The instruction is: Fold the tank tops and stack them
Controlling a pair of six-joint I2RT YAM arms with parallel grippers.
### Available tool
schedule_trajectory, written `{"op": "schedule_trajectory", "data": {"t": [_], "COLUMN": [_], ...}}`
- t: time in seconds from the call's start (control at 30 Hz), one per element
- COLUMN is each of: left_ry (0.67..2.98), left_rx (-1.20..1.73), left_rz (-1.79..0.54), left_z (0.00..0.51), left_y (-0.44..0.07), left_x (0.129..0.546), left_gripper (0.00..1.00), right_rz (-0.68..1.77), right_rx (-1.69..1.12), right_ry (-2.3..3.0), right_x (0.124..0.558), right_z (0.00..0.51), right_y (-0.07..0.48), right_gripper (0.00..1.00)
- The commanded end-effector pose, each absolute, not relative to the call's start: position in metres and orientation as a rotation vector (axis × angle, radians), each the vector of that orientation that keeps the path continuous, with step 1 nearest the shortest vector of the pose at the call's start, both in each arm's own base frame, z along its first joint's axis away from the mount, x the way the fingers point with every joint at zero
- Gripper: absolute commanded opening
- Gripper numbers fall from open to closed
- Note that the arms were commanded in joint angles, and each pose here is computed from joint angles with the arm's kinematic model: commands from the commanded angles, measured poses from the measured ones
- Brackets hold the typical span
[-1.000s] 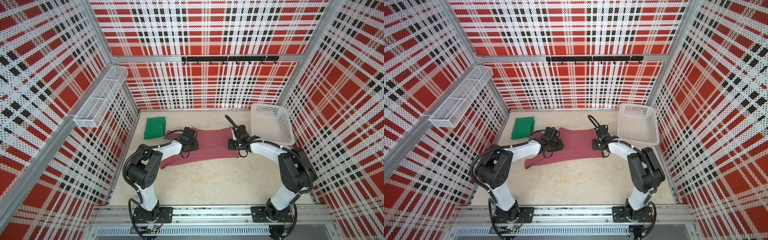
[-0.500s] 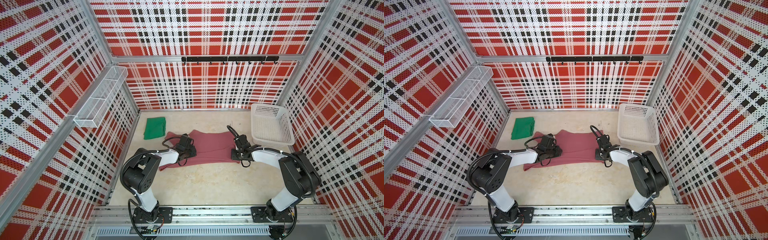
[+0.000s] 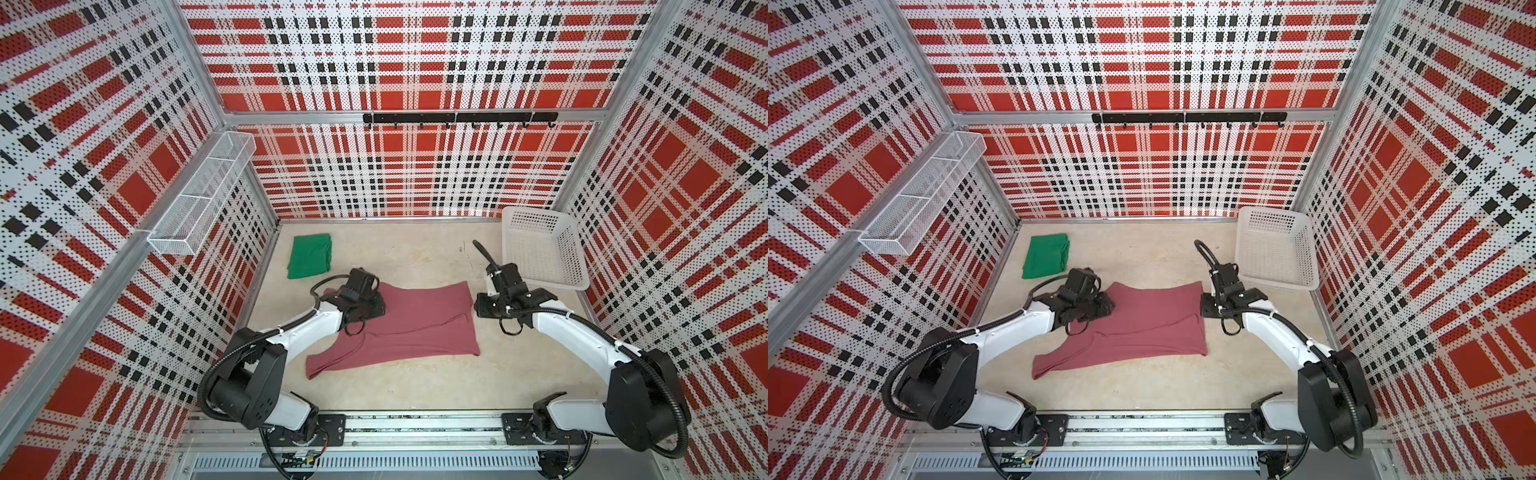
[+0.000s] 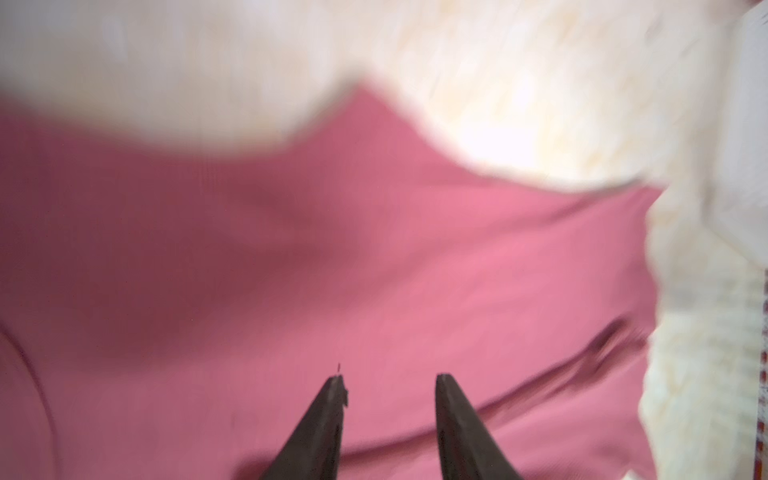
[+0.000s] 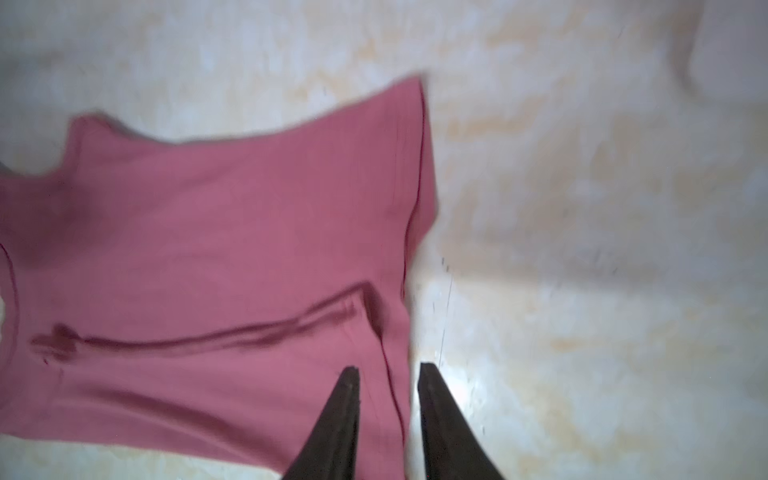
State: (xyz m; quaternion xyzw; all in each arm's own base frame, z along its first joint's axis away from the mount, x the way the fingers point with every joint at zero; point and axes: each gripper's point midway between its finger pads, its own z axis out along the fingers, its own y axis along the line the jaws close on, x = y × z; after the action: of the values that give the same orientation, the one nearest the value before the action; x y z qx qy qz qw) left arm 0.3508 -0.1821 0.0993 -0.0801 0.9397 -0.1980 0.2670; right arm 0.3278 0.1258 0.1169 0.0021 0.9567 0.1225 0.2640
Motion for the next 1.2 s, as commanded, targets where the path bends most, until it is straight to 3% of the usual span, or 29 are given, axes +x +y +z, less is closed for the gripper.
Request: {"op": "schedule_trajectory", "data": {"t": [0.0, 0.23, 0.5, 0.7, 0.83, 1.03, 1.17], "left_ry": [2.531, 2.564, 2.595, 2.603, 2.613, 2.623, 2.611], "left_rx": [-0.048, 0.005, 0.035, 0.027, 0.032, 0.021, 0.004], "left_rz": [-0.365, -0.314, -0.235, -0.241, -0.246, -0.255, -0.279], "left_z": [0.102, 0.069, 0.043, 0.03, 0.024, 0.017, 0.021], "left_y": [-0.176, -0.187, -0.178, -0.181, -0.183, -0.184, -0.185], "left_x": [0.387, 0.433, 0.436, 0.443, 0.444, 0.443, 0.443], "left_gripper": [0.42, 0.47, 0.48, 0.46, 0.42, 0.28, 0.08], "right_rz": [0.288, 0.234, 0.191, 0.144, 0.126, 0.14, 0.204], "right_rx": [-0.161, -0.243, -0.243, -0.209, -0.223, -0.214, -0.198], "right_ry": [2.595, 2.64, 2.649, 2.663, 2.683, 2.68, 2.686], "right_x": [0.353, 0.397, 0.415, 0.429, 0.436, 0.45, 0.452], "right_z": [0.12, 0.099, 0.085, 0.071, 0.058, 0.052, 0.047], "right_y": [0.13, 0.14, 0.137, 0.13, 0.13, 0.136, 0.145], "right_gripper": [0.31, 0.36, 0.43, 0.43, 0.43, 0.42, 0.39]}}
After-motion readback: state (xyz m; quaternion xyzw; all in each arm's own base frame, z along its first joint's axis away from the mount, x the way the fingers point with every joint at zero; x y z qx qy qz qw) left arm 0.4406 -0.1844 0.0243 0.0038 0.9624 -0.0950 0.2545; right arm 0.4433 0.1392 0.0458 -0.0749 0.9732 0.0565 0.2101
